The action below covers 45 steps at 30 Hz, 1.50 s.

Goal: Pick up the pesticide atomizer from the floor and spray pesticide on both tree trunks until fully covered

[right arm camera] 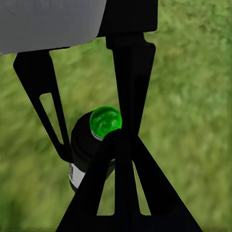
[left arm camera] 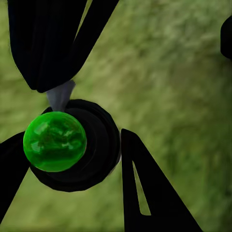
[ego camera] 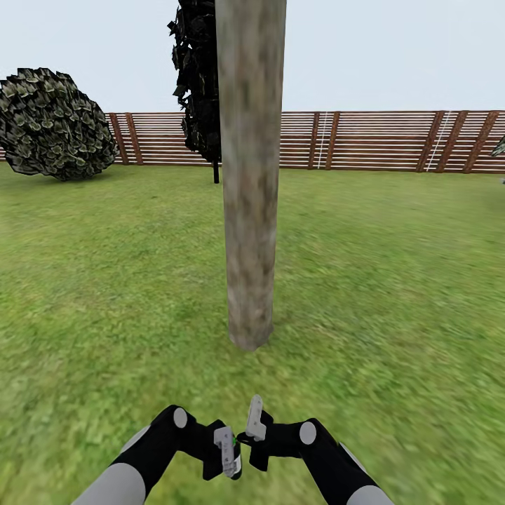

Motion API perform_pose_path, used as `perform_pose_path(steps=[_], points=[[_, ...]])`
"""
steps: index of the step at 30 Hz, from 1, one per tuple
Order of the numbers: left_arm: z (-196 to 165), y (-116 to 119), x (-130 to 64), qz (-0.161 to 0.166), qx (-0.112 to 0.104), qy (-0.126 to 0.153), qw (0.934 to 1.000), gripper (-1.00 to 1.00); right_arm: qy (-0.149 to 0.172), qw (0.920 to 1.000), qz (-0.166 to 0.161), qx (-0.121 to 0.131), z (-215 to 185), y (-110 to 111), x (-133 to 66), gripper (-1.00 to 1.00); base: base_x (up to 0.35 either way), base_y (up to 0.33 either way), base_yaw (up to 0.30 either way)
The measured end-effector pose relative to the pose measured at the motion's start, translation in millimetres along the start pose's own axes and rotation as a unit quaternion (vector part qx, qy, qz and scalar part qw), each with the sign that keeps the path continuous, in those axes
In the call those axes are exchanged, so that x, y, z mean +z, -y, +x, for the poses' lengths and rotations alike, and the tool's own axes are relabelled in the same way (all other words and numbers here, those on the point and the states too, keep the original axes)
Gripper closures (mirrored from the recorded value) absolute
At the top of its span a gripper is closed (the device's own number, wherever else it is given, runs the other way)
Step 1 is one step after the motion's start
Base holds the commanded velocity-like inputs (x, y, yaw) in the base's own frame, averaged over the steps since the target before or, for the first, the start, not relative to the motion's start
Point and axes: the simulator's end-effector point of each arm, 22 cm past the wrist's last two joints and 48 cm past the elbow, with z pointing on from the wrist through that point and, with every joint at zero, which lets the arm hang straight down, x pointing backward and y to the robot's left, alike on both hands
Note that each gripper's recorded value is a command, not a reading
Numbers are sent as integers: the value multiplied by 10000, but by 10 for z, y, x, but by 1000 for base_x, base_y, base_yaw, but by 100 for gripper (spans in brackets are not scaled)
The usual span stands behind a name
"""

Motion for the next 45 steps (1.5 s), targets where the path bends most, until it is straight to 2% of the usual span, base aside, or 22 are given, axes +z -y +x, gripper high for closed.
perform_pose_path(steps=[7, 10, 20, 24, 26, 30, 31, 36, 38, 41, 43, 45], points=[[113, -17, -39, -18, -29, -78, 10000, 100, -1, 10000, -3, 2, 2, -2, 1, 100, 0, 0, 0], [278, -52, -109, -61, -69, -198, 9998, 100, -2, 10000, -3, 3, 2, -3, 1, 100, 0, 0, 0], [930, -187, -445, -252, -271, -655, 9972, 100, -5, 10000, -8, 7, 5, -6, 1, 100, 0, 0, 0], [1273, -222, -635, -346, -380, -894, 9947, 100, -10, 10000, -14, 31, 16, -15, 3, 100, 0, 0, 0], [1541, -256, -810, -424, -450, -1094, 9921, 100, -13, 10000, -24, 47, 26, -27, 7, 100, 0, 0, 0], [1765, -298, -985, -508, -520, -1259, 9894, 100, -13, 10000, -24, 60, 33, -30, 7, 100, 0, 0, 0], [1818, -305, -1026, -525, -535, -1300, 9887, 100, -14, 10000, -23, 64, 34, -30, 6, -100, 0, 0, 0], [2110, -316, -1245, -598, -648, -1508, 9846, 100, -16, 10000, 0, 86, 42, -17, 2, -100, 0, 0, 0], [2148, -366, -1306, -723, -754, -1469, 9836, 100, -20, 10000, 22, 82, 44, -7, 1, -100, 0, 0, 0], [2177, -592, -1441, -1275, -1098, -1231, 9780, 100, -88, 9998, 165, 76, 123, 68, -34, -100, 0, 0, 0], [2198, -771, -1559, -1737, -1404, -1011, 9695, 100, -324, 9984, 444, 129, 436, 231, -192, -100, 0, 0, 0], [2216, -894, -1655, -2083, -1687, -805, 9600, 100, -551, 9957, 680, 298, 787, 352, -376, -100, 0, 0, 0]])
